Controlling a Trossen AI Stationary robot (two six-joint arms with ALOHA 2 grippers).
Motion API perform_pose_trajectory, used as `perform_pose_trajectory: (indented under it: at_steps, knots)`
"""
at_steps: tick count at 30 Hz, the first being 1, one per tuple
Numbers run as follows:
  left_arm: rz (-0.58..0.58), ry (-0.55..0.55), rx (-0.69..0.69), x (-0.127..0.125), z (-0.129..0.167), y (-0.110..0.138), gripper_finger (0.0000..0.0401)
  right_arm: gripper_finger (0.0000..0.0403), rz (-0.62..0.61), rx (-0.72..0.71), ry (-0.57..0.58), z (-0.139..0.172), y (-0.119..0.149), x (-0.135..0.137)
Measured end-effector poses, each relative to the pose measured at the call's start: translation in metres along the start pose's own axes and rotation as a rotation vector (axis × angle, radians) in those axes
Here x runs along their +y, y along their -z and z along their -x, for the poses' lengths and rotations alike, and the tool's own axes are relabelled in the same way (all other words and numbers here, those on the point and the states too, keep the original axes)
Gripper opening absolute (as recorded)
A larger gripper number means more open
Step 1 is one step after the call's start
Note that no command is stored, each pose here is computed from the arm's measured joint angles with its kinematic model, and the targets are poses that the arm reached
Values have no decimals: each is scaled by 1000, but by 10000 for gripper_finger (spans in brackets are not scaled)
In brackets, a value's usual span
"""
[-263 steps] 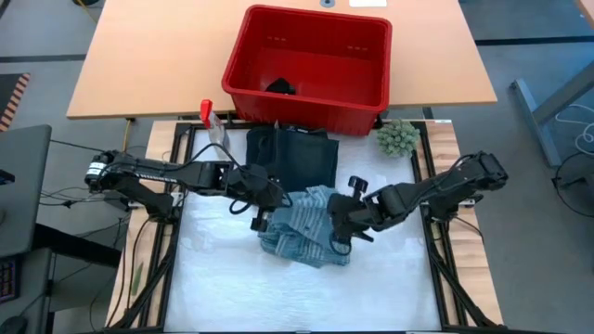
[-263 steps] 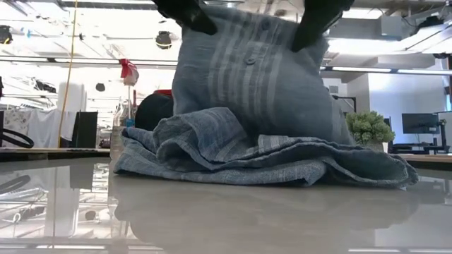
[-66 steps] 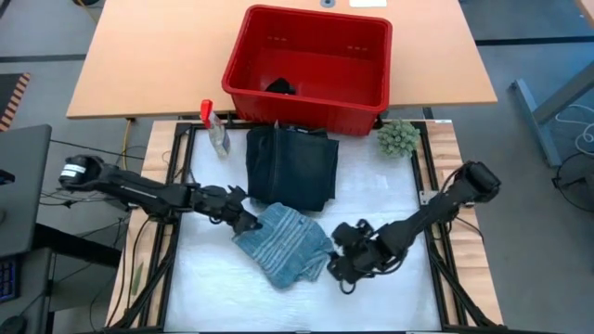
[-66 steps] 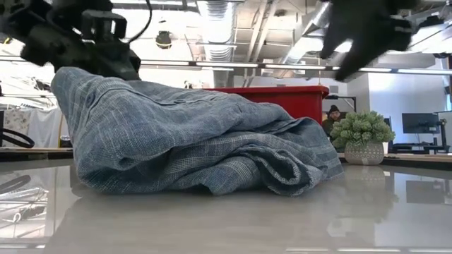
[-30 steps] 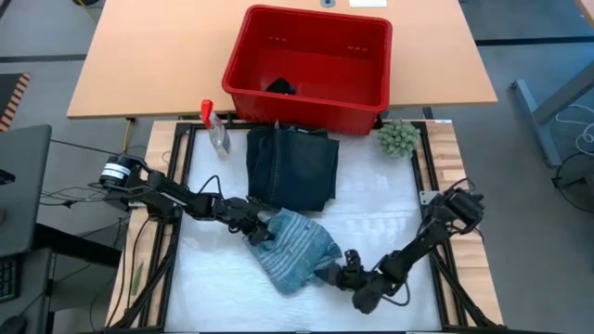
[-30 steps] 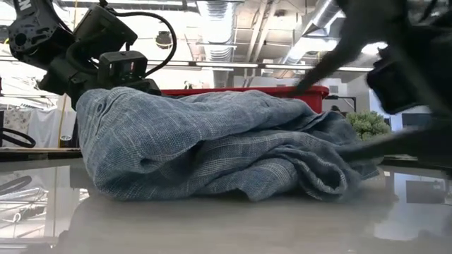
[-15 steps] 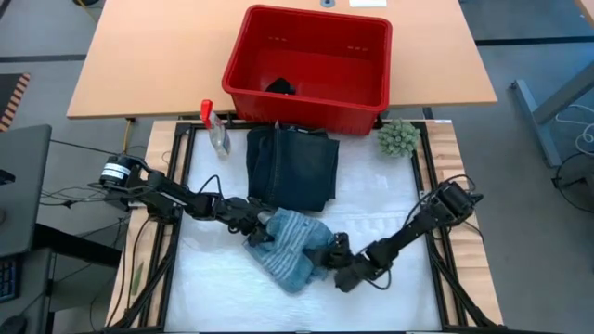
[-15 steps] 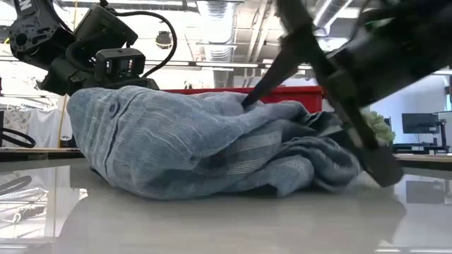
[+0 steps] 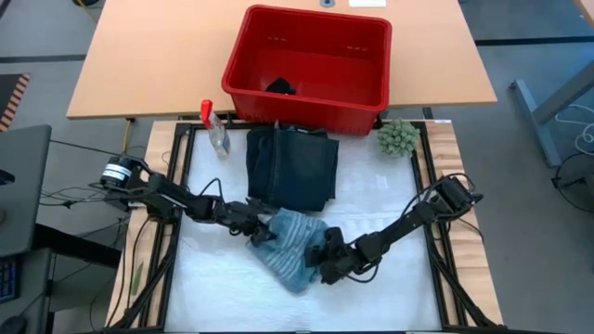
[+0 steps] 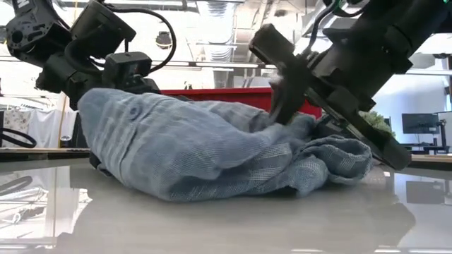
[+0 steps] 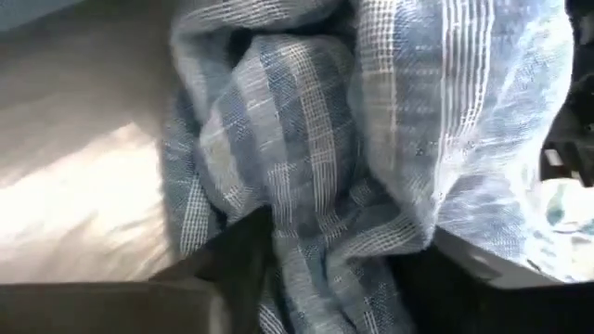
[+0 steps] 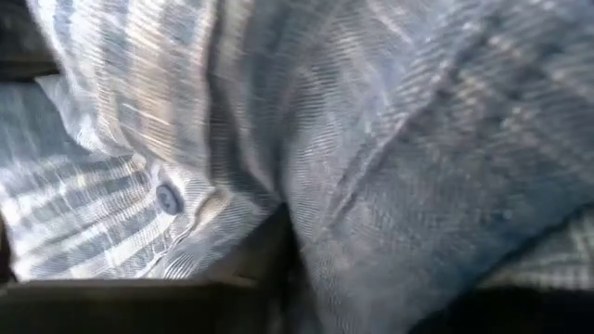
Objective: Fold Laundry from Bin
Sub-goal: Stack the blue long sleeve on top of the black jeans
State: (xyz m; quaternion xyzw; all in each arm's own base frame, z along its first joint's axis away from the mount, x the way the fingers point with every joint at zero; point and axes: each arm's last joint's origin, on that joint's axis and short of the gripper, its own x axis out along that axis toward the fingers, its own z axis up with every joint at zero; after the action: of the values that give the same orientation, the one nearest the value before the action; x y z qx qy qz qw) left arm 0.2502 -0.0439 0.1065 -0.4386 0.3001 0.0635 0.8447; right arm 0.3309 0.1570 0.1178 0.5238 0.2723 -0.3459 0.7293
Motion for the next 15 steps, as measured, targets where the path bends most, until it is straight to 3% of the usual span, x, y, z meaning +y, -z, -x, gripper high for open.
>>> perform_pose_trajectory:
  at_steps: [4,6,7,11,15]
  knots:
    - [-18,-20,0,-10,-14,1,103,38,85,5,-48,-4,-8,7]
    - [-55,9,-3,-19,-19,-2,36,30,142,12,-73,-1,-13,12]
    - [-73,28,-6,-25,-20,-4,20,30,164,12,-75,2,-17,14]
    - [-181,183,-115,-65,-13,-23,10,34,257,-6,-96,33,-34,32]
    - [-309,213,-242,-95,0,-39,5,33,427,-52,-108,69,-58,46]
